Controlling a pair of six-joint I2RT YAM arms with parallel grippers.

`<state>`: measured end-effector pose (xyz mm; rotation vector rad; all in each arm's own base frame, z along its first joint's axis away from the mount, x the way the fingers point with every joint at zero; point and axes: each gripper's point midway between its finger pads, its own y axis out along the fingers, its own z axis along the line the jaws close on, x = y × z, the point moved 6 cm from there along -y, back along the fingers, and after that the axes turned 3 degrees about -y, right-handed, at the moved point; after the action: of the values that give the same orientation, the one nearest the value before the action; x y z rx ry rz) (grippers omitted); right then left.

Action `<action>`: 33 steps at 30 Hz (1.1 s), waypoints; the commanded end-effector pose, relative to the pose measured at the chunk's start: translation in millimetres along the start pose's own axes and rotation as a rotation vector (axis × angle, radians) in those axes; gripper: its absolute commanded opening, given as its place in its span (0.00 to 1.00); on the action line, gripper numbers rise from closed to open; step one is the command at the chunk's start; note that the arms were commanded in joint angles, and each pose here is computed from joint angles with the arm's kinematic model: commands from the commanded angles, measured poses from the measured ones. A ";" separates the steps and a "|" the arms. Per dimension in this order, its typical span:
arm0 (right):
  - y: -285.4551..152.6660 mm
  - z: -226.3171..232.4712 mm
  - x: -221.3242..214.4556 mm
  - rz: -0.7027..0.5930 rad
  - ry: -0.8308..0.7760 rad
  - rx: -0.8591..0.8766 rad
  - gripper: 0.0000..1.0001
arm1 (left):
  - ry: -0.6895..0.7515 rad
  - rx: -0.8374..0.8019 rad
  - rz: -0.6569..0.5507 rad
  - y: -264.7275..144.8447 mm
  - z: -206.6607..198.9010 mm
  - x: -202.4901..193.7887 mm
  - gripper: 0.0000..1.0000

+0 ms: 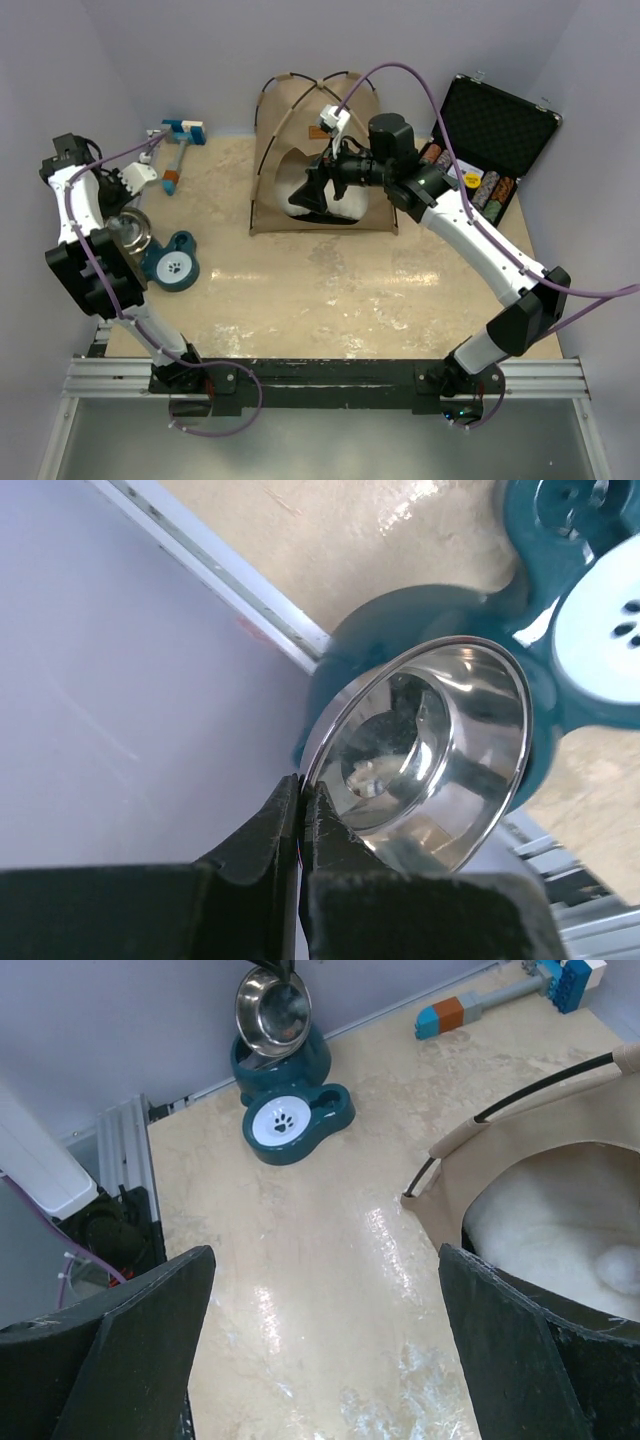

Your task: Set up the pet tent

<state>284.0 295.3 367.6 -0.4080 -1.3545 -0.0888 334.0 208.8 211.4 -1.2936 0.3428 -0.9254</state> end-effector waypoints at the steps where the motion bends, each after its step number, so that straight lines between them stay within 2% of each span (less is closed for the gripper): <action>1: -0.7 4.5 4.2 -0.019 -0.022 0.041 0.99 | 0.159 -0.004 0.034 -12.7 0.3 -7.1 0.00; 3: 1.5 3.7 3.2 -0.015 -0.016 0.047 0.99 | 0.193 -0.007 0.073 -5.0 -1.4 -15.2 0.00; 7: 6.1 0.8 1.7 -0.004 -0.011 0.055 0.99 | 0.210 -0.052 0.071 8.3 -6.9 -19.0 0.00; 10: 7.6 1.6 0.6 -0.001 -0.005 0.066 0.98 | 0.224 -0.008 0.068 18.7 2.3 -19.9 0.00; 17: 10.5 0.1 -4.8 0.018 0.004 0.072 0.99 | 0.238 -0.015 0.106 43.3 19.4 -24.7 0.01; 21: 10.0 1.9 -5.5 0.023 -0.002 0.089 0.99 | 0.232 -0.016 0.114 43.9 19.9 -25.7 0.25; 22: 9.8 2.2 -4.9 0.021 -0.001 0.090 0.99 | 0.232 -0.005 0.115 41.0 21.4 -25.6 0.34; 25: 8.7 3.8 -2.7 0.017 -0.008 0.100 0.98 | 0.216 0.071 0.059 19.9 33.4 -7.5 0.74; 26: 8.5 3.6 -1.8 0.016 -0.015 0.098 0.99 | 0.211 0.096 0.025 7.2 38.6 0.9 0.91; 30: 4.6 0.9 8.9 -0.003 -0.075 0.066 0.99 | 0.157 0.170 -0.090 -41.1 48.6 35.5 1.00; 33: -3.6 -5.5 25.2 -0.034 -0.135 -0.022 0.99 | 0.100 0.195 -0.188 -68.5 42.7 63.4 1.00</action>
<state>288.6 303.7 348.8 -0.3952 -1.3429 -0.0011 375.2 231.8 239.1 -1.1088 0.3971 -1.0380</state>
